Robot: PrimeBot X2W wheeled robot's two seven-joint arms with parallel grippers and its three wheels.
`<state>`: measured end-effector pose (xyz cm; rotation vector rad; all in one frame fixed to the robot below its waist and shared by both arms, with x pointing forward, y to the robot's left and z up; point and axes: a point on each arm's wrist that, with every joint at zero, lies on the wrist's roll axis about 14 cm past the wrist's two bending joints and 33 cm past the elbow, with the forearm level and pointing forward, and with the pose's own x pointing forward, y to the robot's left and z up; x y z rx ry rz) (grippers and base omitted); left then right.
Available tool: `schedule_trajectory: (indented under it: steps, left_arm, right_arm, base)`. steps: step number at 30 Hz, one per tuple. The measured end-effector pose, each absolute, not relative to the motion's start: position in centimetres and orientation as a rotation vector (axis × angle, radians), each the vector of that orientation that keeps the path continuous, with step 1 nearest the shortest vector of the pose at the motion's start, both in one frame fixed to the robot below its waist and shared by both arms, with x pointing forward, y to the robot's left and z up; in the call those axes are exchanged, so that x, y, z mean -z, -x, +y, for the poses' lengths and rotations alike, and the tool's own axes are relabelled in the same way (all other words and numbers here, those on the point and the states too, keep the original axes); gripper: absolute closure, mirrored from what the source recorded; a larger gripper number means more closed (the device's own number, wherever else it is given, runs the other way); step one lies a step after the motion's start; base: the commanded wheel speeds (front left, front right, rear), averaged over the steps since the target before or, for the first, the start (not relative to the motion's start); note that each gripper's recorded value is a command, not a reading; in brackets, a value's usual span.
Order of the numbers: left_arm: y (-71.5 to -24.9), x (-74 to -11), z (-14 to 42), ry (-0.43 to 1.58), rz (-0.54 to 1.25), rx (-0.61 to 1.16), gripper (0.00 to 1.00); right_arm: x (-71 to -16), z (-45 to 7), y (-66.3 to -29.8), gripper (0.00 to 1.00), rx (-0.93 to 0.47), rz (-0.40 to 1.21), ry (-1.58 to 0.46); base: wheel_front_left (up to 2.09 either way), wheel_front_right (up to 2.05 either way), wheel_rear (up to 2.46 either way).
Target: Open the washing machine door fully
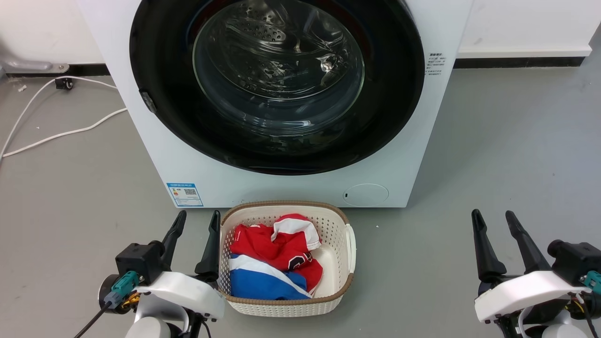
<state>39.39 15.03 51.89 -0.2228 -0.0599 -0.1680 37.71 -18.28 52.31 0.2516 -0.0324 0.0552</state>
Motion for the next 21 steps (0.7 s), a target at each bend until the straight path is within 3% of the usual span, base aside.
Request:
schedule_trajectory:
  steps: [21]
  left_arm:
    - [-39.51,-52.1,15.0,0.058,-0.091,0.181,0.0]
  right_arm:
    - [-52.42,-18.37,-37.54,0.0,-0.057,-0.038,-0.118]
  base:
    - [0.0,0.0,0.0]
